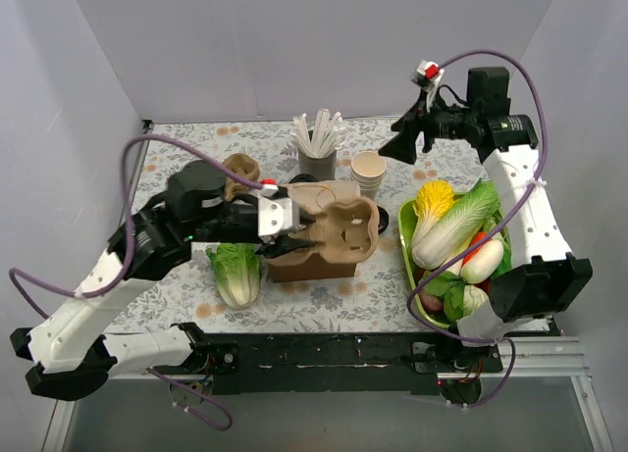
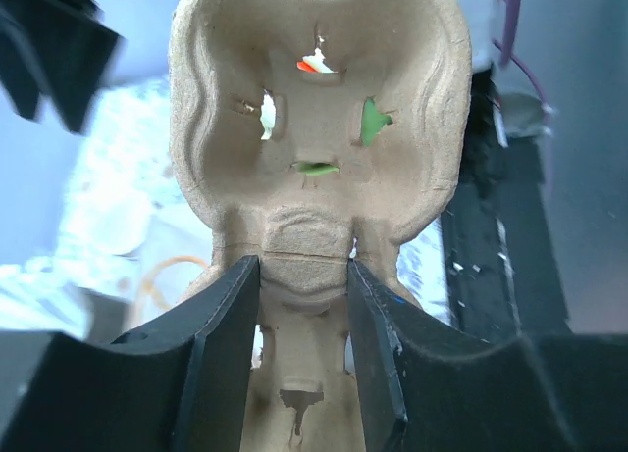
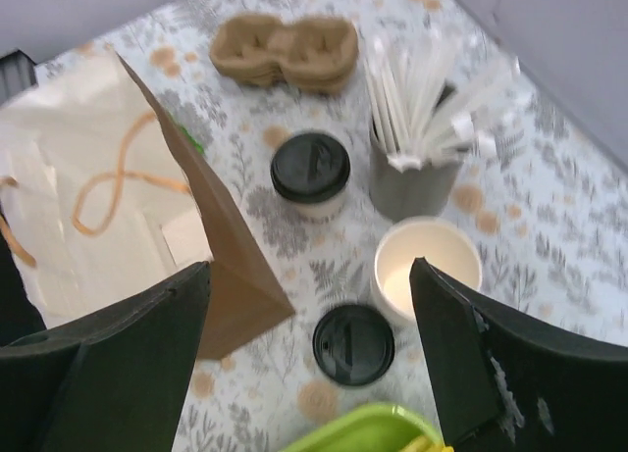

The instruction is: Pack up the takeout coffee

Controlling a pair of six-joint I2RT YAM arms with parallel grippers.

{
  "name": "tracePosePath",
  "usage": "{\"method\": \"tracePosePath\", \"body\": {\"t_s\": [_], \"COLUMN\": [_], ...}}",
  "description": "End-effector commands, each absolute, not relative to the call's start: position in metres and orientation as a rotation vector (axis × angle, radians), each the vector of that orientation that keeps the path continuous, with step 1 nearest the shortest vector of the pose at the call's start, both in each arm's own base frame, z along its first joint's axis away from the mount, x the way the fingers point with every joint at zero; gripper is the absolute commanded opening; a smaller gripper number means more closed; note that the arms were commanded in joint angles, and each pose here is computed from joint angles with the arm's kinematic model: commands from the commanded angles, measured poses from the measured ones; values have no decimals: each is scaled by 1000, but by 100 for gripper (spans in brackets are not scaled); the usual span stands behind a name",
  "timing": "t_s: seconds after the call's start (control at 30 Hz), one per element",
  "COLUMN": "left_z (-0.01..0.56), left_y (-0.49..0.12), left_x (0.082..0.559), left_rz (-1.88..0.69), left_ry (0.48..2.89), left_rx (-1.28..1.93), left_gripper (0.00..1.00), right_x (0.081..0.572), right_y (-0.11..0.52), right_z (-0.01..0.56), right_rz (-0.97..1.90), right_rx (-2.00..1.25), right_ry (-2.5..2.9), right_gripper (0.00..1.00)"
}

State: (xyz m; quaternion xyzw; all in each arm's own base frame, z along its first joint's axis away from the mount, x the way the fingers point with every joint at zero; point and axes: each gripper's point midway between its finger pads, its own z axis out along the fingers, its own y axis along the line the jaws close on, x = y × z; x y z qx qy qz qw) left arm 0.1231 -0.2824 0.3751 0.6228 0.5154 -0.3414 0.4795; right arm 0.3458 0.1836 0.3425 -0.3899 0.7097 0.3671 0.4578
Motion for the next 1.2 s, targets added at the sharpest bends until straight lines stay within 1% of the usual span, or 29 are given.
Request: {"method": "tracePosePath", "body": {"t_s": [0.0,0.03,0.07,0.13,0.2,0.3,0.37,0.5,0.67,0.77,0.97,1.17], "left_z": [468,476,491,523,538,540,531,526,505,503,490,481], "left_y": [-264,-264,-258,-235,-215,-190,-172,-161,-156,-154,-163,-173], "left_x": [135,149,154,167,187,208,229,244,250,256,265,264], "left_rz": [-708,-671,-646,-565,-461,-283,-181,-159,-156,-131,-158,-207], "left_ry": [1118,1164,1160,1134,1147,1149,1196,1255,1311,1314,1345,1371], "left_rx": [1302,1243,1195,1068,949,880,798,732,729,723,741,782], "left_gripper": [0,0,0,0,0,0,0,0,0,0,0,0], "right_x": [316,308,305,292,288,281,283,281,270,269,275,269], "right_y": [224,240,247,268,281,296,302,310,317,322,325,325], "right_z": [365,368,355,351,345,335,332,340,323,312,303,296], "right_rz": [993,979,997,1017,1003,977,976,1000,1019,1032,1036,1111], "right_rx": [-1220,-1287,-1329,-1396,-1449,-1536,-1545,-1544,-1613,-1638,-1658,-1650], "right_ry": [1632,1602,1630,1619,1600,1565,1566,1529,1519,1536,1564,1594], "right_gripper": [90,90,90,90,91,91,91,91,92,92,93,94]}}
